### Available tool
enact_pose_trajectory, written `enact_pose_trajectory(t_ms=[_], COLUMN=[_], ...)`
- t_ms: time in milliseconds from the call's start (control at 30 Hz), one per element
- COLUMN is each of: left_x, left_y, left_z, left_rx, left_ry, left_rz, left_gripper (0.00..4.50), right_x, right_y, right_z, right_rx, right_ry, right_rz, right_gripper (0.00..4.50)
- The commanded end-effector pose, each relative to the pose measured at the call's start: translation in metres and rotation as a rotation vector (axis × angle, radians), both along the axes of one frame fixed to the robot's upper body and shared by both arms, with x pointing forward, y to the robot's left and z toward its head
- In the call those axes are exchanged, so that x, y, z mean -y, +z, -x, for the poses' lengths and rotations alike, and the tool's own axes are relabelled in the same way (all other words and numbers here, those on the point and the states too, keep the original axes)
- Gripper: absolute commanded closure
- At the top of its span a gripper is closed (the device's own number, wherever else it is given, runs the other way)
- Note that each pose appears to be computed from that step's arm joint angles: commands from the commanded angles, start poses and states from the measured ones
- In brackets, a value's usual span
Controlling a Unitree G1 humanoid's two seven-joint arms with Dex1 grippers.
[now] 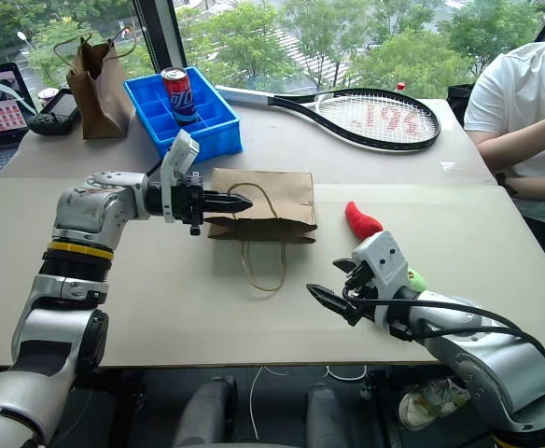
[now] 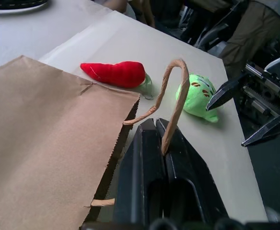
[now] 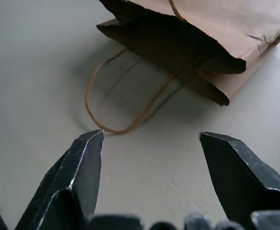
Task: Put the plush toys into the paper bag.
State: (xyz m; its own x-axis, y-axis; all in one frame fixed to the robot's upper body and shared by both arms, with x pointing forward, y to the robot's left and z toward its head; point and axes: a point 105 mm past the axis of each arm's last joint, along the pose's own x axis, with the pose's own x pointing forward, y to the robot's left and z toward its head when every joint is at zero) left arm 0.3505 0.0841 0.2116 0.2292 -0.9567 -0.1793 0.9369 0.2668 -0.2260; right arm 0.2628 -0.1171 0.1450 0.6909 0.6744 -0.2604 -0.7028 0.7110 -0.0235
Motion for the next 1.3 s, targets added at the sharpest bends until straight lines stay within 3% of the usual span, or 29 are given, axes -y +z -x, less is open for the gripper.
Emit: enact_pose_trajectory(t_ms=[33,233,400,900,1133,1300], left_x=[0.008,0.014,0.028,0.039,0.031,0.037], left_y=[0.021,0.014,0.0,0.047,0.089,0.132], left_z=[0.016,0.021,0.027,0.016,0.02,0.04], left_rx=[-0.003,-0.062,-0.108,-0.308,-0.165,0.009], left_ry=[-0.002,0.032,0.026,0.078,0.066,-0.025], left_rz=[0.063,0.08,0.096,0.417,0.446,0.44], left_gripper=[4.5,4.5,4.5,4.5,4.5,4.5], right_x=[-0.015,-0.038,-0.045,-0.052,-0.049,-0.048], right_y=[0.008,0.007,0.008,-0.04,-0.067,-0.073], right_z=[-0.013,-0.035,-0.063,-0.094,-0.092,-0.091], right_rx=[0.05,0.062,0.077,0.108,0.08,0.079], right_ry=[-0.022,-0.044,-0.106,-0.127,-0.099,-0.092], right_rz=[-0.052,-0.123,-0.189,-0.164,-0.009,0.061], right_gripper=[2.48,4.46,4.46,4.46,4.46,4.46])
